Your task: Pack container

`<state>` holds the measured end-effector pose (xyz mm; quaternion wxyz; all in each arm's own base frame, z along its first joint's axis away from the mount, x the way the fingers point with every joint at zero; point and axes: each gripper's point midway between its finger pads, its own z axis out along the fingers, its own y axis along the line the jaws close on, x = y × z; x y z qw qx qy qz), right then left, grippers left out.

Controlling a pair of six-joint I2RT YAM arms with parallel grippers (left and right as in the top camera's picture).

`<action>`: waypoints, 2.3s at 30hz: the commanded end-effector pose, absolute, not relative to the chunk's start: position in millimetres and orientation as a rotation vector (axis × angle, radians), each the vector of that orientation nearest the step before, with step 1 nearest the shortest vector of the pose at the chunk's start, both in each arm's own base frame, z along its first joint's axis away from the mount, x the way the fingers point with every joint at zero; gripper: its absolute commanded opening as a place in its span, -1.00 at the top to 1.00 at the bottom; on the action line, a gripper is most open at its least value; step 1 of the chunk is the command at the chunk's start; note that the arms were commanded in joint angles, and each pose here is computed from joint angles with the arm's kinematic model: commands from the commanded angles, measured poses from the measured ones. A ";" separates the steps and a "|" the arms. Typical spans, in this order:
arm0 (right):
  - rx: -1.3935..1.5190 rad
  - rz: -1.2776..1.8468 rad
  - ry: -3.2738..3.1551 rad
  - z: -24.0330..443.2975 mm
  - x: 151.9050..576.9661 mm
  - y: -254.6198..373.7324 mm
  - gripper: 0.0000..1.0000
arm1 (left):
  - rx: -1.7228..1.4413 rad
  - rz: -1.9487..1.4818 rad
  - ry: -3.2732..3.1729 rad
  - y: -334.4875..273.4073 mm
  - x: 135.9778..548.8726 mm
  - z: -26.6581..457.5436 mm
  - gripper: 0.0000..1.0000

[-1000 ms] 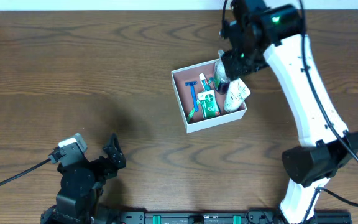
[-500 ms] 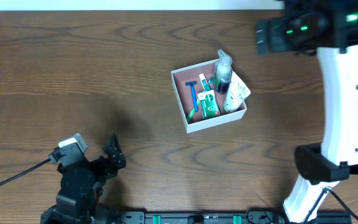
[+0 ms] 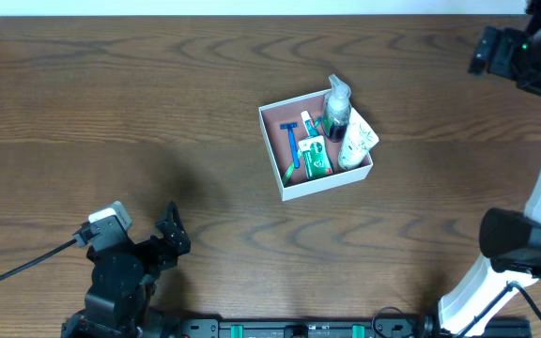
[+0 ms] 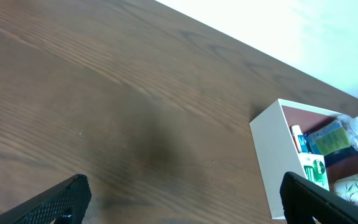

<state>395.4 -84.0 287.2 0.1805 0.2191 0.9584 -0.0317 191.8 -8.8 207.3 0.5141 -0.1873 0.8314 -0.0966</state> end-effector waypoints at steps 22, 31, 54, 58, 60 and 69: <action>0.779 -0.072 2.870 212.4 380.4 -103.1 -0.98 | -0.467 -0.231 1.985 -6.6 191.6 208.9 -0.96; 0.779 -0.072 2.870 212.4 380.4 -103.1 -0.99 | -0.467 -0.231 1.985 -6.6 191.6 208.9 -0.96; 0.779 -0.072 2.870 212.4 380.4 -103.1 -0.99 | -0.180 -0.112 1.757 -0.7 208.0 250.0 -0.96; 0.779 -0.072 2.869 212.4 380.5 -103.1 -0.98 | -0.195 -0.105 1.683 3.6 209.5 250.6 -0.96; 0.779 -0.072 2.870 212.4 380.4 -103.1 -0.99 | -0.146 -0.099 1.664 -0.2 209.9 248.1 -0.96; 0.779 -0.072 2.870 212.4 380.4 -103.1 -0.99 | 0.005 -0.042 1.586 -9.6 219.9 236.6 -0.96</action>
